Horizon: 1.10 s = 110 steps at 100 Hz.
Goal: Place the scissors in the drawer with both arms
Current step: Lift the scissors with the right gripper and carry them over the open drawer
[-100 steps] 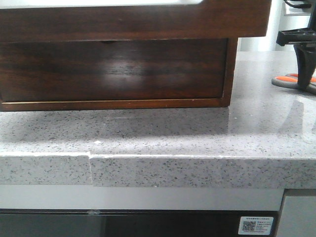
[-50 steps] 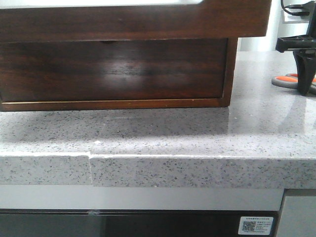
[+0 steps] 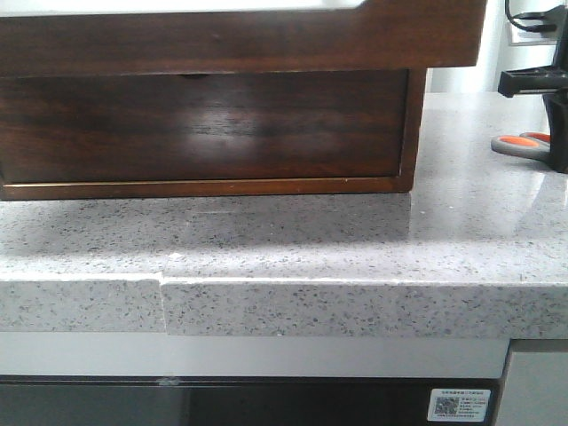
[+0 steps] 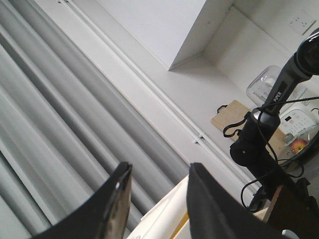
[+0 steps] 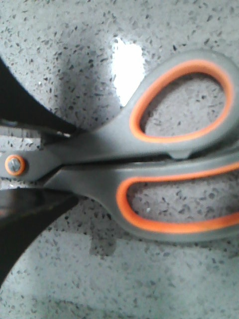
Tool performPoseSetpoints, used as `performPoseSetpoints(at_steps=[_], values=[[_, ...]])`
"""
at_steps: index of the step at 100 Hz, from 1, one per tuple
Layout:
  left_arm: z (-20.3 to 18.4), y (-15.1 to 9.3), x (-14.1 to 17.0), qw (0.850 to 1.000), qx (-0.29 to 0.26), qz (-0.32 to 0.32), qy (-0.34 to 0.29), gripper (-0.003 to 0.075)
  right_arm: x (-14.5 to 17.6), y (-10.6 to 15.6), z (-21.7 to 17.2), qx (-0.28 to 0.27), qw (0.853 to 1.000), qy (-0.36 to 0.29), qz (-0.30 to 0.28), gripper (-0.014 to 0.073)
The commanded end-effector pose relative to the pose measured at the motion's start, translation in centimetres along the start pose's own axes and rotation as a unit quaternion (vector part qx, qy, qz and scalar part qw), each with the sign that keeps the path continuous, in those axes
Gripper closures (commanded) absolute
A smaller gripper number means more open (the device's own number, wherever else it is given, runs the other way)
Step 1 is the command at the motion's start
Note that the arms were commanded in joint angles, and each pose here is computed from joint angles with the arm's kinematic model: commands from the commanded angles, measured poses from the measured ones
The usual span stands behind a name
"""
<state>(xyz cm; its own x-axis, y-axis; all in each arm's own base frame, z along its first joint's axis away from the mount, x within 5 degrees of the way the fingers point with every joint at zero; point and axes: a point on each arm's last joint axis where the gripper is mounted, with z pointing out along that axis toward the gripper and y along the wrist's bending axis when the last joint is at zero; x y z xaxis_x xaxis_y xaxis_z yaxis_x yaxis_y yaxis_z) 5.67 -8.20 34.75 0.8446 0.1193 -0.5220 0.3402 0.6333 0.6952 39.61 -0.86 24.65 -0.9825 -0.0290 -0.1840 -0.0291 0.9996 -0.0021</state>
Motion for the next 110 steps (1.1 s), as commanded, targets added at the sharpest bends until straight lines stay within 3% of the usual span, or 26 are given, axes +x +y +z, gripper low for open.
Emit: performPoseSetpoints(at_steps=[1, 14, 30, 43, 54, 67, 82, 110], values=[[0.4, 0.9, -0.9, 0.999, -0.024, -0.022, -0.031, 0.0469, 0.1, 0.1, -2.1, -0.001, 1.0, -0.021, -0.003, 0.0673], [0.4, 0.9, -0.9, 0.999, -0.024, -0.022, -0.031, 0.047, 0.6, 0.1, -4.4, 0.0, 0.999, -0.051, -0.004, 0.0674], [0.4, 0.9, -0.9, 0.999, -0.024, -0.022, -0.031, 0.047, 1.8, 0.7, -9.7, -0.02, 0.991, -0.133, -0.028, 0.0674], [0.4, 0.9, -0.9, 0.999, -0.024, -0.022, -0.031, 0.047, 3.6, 2.3, -14.9, -0.074, 0.971, -0.22, -0.064, 0.0674], [0.4, 0.9, -0.9, 0.999, -0.024, -0.022, -0.031, 0.047, 5.5, 3.6, -18.9, -0.077, 0.948, -0.294, -0.097, 0.0674], [0.4, 0.9, -0.9, 0.999, -0.024, -0.03, -0.031, 0.047, 8.3, 6.1, -23.4, -0.079, 0.905, -0.385, -0.165, 0.0674], [0.4, 0.9, -0.9, 0.998, -0.023, -0.047, -0.032, 0.047, 10.3, 9.6, -25.9, -0.105, 0.858, -0.445, -0.235, 0.0674], [0.4, 0.9, -0.9, 0.998, -0.023, -0.047, -0.032, 0.047, 12.7, 17.1, -27.5, -0.14, 0.741, -0.515, -0.408, 0.0674]])
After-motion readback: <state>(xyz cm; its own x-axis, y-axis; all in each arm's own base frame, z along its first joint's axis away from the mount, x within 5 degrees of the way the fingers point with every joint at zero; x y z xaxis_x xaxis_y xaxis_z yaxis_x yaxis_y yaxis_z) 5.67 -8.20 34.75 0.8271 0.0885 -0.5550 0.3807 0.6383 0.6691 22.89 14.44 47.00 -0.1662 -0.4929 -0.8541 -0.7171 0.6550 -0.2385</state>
